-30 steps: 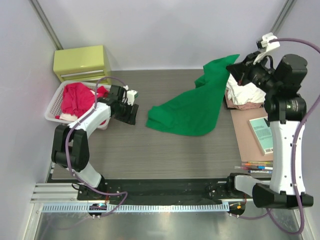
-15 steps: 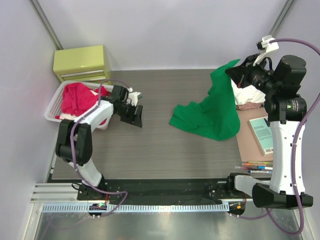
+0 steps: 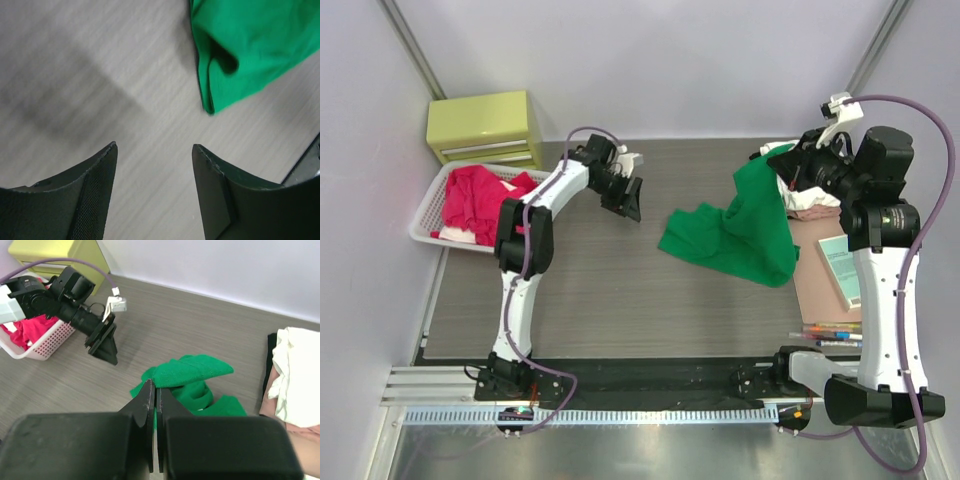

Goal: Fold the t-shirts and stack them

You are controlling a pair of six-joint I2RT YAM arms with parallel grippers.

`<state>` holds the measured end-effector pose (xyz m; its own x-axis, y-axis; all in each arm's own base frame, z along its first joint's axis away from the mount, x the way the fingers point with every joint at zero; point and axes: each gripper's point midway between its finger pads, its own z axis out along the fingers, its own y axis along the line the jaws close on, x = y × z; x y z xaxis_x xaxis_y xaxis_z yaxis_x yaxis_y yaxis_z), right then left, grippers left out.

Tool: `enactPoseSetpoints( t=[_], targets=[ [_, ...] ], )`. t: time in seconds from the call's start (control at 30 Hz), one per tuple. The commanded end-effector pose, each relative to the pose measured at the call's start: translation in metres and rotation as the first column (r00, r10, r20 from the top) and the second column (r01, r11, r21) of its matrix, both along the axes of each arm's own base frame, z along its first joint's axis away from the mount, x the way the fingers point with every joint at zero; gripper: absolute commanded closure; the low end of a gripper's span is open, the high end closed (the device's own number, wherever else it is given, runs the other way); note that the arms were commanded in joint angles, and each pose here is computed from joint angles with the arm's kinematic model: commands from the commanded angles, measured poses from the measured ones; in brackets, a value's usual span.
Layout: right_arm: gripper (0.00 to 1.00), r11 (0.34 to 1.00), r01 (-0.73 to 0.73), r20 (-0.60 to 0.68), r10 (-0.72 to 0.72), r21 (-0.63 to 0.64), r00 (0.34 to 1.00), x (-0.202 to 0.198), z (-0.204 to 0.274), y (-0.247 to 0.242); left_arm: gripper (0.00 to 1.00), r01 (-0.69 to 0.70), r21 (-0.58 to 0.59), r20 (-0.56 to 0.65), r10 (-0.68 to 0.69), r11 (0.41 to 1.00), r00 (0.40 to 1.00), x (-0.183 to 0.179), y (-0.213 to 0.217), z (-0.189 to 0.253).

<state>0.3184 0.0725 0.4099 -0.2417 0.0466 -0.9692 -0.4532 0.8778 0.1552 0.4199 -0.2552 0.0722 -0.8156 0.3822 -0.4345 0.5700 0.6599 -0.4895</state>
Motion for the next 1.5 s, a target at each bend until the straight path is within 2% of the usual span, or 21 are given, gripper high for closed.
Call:
enactPoseSetpoints(
  t=[0.0, 0.2, 0.3, 0.33, 0.4, 0.47, 0.57, 0.7, 0.97, 1.07, 1.23, 1.47],
  targets=[
    [0.99, 0.998, 0.043, 0.029, -0.042, -0.034, 0.999, 0.001, 0.001, -0.009, 0.37, 0.024, -0.010, -0.030, -0.024, 1.000, 0.999, 0.011, -0.016, -0.004],
    [0.99, 0.998, 0.052, 0.010, -0.052, -0.046, 0.999, 0.007, -0.006, -0.011, 0.37, 0.046, -0.064, -0.054, -0.050, 0.997, 0.997, 0.011, -0.044, -0.016],
    [0.99, 0.998, 0.047, -0.001, -0.047, -0.044, 0.999, 0.010, -0.010, -0.011, 0.37, 0.042, -0.147, -0.107, -0.058, 0.988, 0.993, 0.005, -0.061, -0.013],
    [0.99, 0.998, 0.046, -0.004, -0.046, -0.048, 0.999, 0.010, -0.012, -0.011, 0.37, 0.052, -0.234, -0.173, -0.094, 0.971, 0.980, -0.007, -0.074, -0.005],
    [0.99, 0.997, 0.054, -0.011, -0.054, -0.053, 0.998, 0.012, -0.016, -0.013, 0.37, 0.075, -0.338, -0.232, -0.160, 0.938, 0.960, -0.019, -0.086, 0.009],
    [0.99, 0.997, 0.050, -0.009, -0.051, -0.056, 0.999, 0.013, -0.018, -0.012, 0.37, 0.113, -0.486, -0.278, -0.276, 0.866, 0.920, -0.037, -0.101, 0.034],
    [0.99, 0.997, 0.051, -0.014, -0.052, -0.052, 0.999, 0.014, -0.021, -0.012, 0.36, 0.130, -0.560, -0.292, -0.342, 0.818, 0.893, -0.050, -0.110, 0.052],
    [0.99, 0.997, 0.050, -0.015, -0.051, -0.055, 0.999, 0.014, -0.022, -0.012, 0.36, 0.119, -0.564, -0.297, -0.336, 0.817, 0.894, -0.051, -0.116, 0.055],
    [0.99, 0.997, 0.045, -0.003, -0.045, -0.058, 0.999, 0.009, -0.020, -0.012, 0.36, 0.123, -0.507, -0.308, -0.312, 0.853, 0.899, -0.047, -0.131, 0.024],
    [0.99, 0.997, 0.049, 0.001, -0.049, -0.064, 0.999, 0.007, -0.019, -0.012, 0.36, 0.157, -0.471, -0.256, -0.305, 0.868, 0.917, -0.042, -0.126, 0.023],
    [0.99, 0.999, 0.032, -0.021, -0.033, -0.043, 0.999, 0.015, -0.024, -0.009, 0.36, 0.135, -0.427, -0.206, -0.241, 0.894, 0.948, -0.024, -0.104, 0.030],
    [0.99, 0.998, 0.039, -0.022, -0.040, -0.054, 0.999, 0.016, -0.029, -0.011, 0.35, 0.122, -0.351, -0.206, -0.204, 0.928, 0.957, -0.015, -0.096, 0.009]
  ],
)
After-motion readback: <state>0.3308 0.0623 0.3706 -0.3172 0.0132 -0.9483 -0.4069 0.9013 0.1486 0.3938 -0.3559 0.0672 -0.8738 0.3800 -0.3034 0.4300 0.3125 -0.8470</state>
